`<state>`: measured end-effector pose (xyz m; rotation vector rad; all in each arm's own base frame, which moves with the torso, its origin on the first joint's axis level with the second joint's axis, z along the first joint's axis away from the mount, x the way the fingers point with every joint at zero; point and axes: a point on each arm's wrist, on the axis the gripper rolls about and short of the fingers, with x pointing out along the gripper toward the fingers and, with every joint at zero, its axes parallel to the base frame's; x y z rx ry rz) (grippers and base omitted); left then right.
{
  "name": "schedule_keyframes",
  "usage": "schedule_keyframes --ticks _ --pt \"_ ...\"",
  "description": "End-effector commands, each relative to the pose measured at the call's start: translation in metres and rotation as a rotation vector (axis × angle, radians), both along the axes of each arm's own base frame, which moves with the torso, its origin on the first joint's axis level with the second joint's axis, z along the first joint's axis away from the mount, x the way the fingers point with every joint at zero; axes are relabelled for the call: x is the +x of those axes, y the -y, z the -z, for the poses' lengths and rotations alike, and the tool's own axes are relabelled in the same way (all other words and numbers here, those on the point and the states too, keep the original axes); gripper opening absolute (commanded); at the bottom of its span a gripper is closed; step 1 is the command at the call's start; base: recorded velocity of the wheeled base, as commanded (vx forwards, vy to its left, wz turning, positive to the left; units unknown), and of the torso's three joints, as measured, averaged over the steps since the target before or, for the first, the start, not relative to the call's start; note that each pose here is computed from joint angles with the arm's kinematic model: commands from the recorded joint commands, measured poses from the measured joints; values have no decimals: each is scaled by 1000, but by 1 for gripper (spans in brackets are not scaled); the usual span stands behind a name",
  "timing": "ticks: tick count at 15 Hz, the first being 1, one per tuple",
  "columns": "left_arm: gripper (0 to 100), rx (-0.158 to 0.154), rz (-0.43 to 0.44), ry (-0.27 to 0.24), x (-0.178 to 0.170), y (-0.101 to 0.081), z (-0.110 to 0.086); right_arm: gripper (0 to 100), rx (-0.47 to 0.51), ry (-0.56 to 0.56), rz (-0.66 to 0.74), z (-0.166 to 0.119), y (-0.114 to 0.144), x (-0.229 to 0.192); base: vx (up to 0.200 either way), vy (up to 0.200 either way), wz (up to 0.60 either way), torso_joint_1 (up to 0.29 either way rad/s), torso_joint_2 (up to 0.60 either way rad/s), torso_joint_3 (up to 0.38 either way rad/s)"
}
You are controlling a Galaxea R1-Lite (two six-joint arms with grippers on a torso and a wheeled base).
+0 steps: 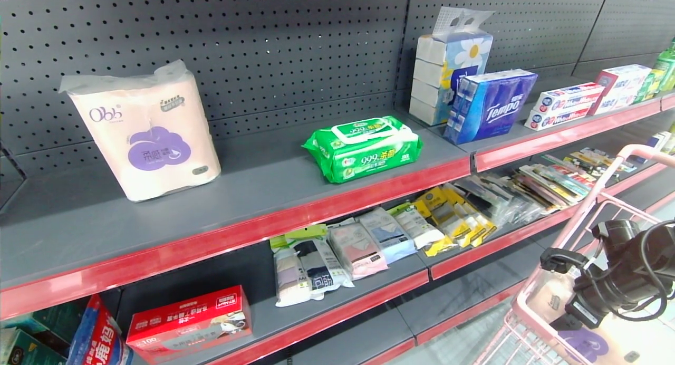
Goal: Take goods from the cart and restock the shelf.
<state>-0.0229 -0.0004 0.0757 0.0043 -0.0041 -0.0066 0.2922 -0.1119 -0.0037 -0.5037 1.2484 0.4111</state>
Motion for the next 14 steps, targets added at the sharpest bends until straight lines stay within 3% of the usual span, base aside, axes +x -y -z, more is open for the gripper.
schedule_keyframes --ticks 1,8,14 --pt "100 0 1 -1 0 0 0 0 9 -15 1 5 0 -1 0 0 0 0 0 0" --pt "100 -1 1 -1 0 0 0 0 23 -35 29 8 3 -8 0 0 0 0 0 0" --pt "100 0 1 -1 0 0 0 0 -28 46 167 -42 24 -55 0 0 0 0 0 0"
